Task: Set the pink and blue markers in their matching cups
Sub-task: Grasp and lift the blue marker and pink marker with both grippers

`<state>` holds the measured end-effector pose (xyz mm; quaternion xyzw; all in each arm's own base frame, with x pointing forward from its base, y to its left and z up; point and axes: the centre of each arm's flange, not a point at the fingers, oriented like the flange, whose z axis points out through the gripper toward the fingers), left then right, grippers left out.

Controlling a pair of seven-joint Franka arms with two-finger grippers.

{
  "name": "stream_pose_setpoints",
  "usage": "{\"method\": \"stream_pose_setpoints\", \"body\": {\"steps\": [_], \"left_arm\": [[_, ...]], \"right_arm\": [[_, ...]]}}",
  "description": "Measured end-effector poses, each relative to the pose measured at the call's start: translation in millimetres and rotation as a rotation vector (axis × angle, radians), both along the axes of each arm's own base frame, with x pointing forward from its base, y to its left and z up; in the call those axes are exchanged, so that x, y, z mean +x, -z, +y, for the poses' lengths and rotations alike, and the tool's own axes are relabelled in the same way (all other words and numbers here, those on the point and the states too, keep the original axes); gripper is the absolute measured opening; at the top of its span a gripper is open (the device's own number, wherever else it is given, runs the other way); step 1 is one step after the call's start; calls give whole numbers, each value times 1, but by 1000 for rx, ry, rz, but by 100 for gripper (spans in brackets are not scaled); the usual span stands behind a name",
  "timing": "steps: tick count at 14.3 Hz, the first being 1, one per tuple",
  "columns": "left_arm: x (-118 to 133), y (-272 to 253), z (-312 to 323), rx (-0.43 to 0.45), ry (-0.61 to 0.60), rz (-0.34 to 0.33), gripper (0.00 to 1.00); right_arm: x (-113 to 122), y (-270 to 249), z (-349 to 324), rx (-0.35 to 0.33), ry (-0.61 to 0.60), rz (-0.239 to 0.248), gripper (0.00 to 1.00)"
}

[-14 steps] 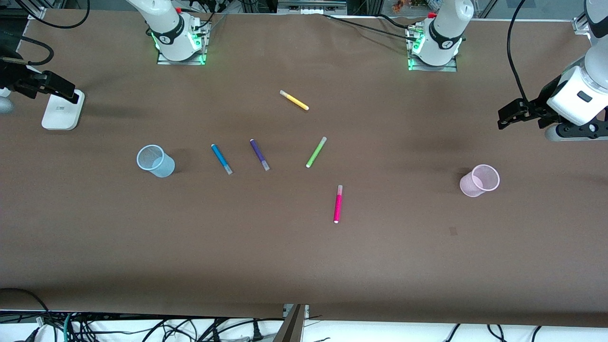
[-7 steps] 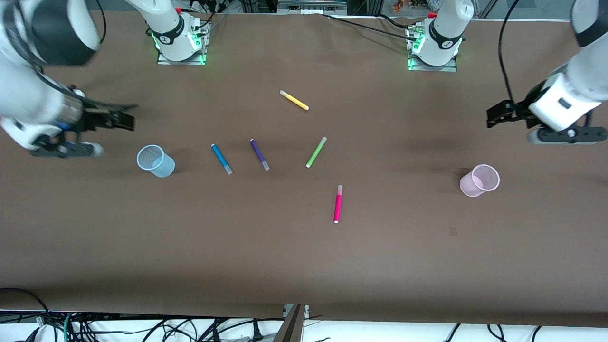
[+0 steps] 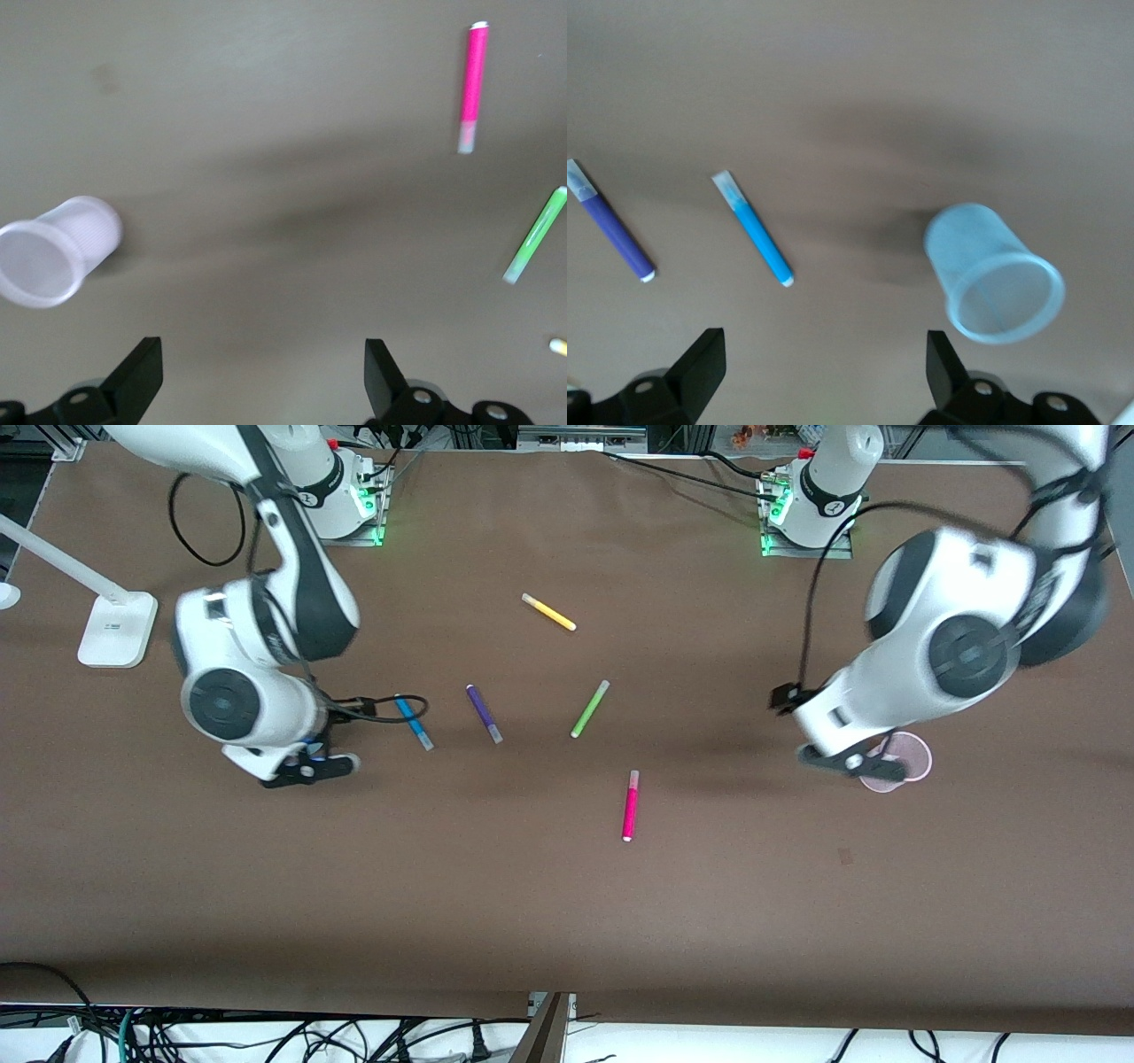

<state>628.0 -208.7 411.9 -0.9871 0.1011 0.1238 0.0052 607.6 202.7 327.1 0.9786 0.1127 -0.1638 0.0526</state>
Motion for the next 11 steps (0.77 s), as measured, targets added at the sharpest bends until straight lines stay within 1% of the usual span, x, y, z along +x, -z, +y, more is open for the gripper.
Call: {"method": "stream_pose_setpoints", "body": {"steps": [1,2,4,5,8,9,11], "left_arm": [[9,21,-25,-2,10,-2,100],[17,40,-50,-11,24,-19,100],[27,76,-94,-42,52,-81,100],[29,92,-111,-59,63,-114,100],[23,132,-149,-85,55,-173,100],[19,146,-156,-92,35,-192,100],[6,177,-169,-104,1,-221,100]], "right_arm": [[-3,20,15,-3,-24,6,100],[-6,38,29,-5,-48,10,100],[-16,70,55,-3,-92,1,100],[-21,85,64,4,-109,-15,100],[-34,123,69,30,-130,-76,100],[-37,134,67,35,-130,-87,100],[-42,147,64,36,-130,-92,100]]}}
